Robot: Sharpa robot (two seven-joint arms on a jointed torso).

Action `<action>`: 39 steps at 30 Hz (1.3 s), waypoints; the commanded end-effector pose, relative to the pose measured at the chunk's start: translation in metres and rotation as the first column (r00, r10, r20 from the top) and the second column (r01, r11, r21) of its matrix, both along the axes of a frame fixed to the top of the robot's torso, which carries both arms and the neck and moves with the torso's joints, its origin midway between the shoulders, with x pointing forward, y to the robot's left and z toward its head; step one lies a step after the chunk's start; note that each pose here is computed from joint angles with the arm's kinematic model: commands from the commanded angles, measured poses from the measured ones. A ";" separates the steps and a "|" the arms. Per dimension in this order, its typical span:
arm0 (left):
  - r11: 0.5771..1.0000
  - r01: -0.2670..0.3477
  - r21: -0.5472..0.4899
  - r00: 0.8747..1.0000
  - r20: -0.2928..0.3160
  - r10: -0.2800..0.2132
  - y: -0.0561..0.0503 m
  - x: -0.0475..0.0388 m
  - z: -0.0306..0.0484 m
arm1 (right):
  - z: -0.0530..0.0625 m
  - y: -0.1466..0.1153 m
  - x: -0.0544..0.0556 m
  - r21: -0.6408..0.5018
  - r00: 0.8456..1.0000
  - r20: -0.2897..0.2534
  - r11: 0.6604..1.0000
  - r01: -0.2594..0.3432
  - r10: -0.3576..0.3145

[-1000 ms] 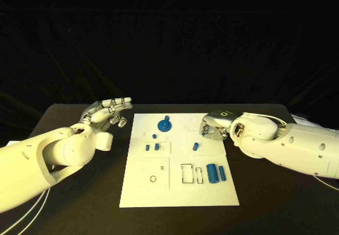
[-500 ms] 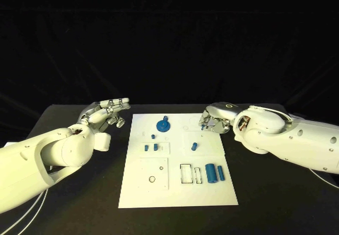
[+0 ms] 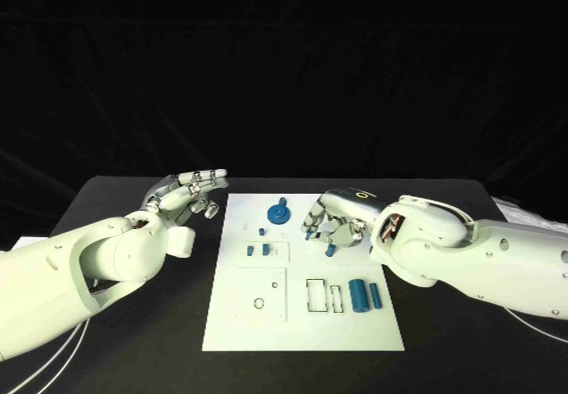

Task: Assemble the parts on the task board

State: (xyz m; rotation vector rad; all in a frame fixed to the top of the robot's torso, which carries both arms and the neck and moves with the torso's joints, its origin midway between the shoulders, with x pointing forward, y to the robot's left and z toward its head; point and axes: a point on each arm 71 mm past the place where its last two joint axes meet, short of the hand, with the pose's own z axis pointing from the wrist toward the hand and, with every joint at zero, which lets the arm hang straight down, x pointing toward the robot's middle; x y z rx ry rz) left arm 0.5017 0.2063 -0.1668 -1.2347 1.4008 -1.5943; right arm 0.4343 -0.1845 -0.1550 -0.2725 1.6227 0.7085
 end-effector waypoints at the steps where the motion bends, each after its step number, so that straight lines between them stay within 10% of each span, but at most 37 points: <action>1: 1.000 0.014 -0.002 1.000 0.005 -0.014 -0.004 -0.0016 0.0008 | -0.005 0.016 -0.010 -0.003 0.999 0.023 0.999 -0.040 0.040; 19: 0.999 0.045 -0.014 0.999 0.003 -0.045 -0.012 -0.0068 0.0021 | -0.058 0.063 -0.028 -0.043 0.990 -0.039 0.989 -0.139 0.137; 39: 0.999 0.052 -0.014 0.999 -0.002 -0.052 -0.012 -0.0072 0.0019 | -0.068 0.073 -0.030 -0.088 0.990 -0.040 0.987 -0.136 0.132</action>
